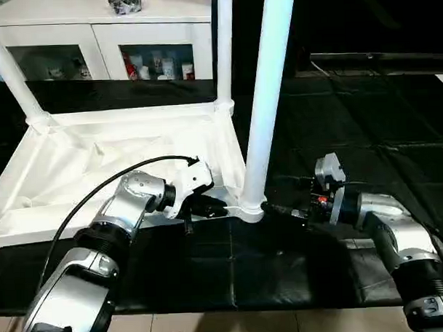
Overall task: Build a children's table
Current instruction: Rotate leg to tighten
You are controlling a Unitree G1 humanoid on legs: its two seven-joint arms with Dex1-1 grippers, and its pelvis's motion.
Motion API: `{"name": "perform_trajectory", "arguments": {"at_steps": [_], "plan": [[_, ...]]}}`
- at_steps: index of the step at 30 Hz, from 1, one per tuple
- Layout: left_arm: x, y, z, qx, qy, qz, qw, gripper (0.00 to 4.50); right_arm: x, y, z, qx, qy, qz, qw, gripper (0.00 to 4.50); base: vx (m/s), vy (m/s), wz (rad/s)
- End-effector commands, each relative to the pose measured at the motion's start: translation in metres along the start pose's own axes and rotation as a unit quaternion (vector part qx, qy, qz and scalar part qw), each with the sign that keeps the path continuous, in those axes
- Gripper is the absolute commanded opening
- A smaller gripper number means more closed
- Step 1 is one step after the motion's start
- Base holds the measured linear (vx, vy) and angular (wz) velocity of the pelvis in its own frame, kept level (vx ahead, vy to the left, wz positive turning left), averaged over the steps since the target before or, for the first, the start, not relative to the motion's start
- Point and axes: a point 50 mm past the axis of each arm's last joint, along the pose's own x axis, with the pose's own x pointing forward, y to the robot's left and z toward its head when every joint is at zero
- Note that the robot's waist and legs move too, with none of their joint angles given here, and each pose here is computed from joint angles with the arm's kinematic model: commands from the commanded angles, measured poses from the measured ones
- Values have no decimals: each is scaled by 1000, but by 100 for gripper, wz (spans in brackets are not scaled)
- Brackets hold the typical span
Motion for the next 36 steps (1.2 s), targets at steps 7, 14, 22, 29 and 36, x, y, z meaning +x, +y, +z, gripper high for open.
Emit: {"name": "perform_trajectory", "arguments": {"at_steps": [7, 14, 22, 29, 36], "plan": [[-10, -11, 0, 32, 17, -91, 995, 9, 11, 0, 13, -17, 5, 64, 998, 450, 0, 0, 0], [-19, -21, -8, 61, 49, -149, 986, 2, 28, 12, 9, -27, 44, 179, 982, 431, 0, 0, 0], [-26, -29, -14, 74, 66, -180, 979, 0, 43, 20, 8, -16, 60, 241, 969, 367, 0, 0, 0], [-28, -33, -14, 76, 70, -188, 977, 0, 51, 20, 7, -15, 64, 257, 964, 302, 0, 0, 0], [-28, -33, -13, 76, 73, -188, 977, 0, 59, 23, 5, -8, 65, 275, 959, 243, 0, 0, 0]]}}
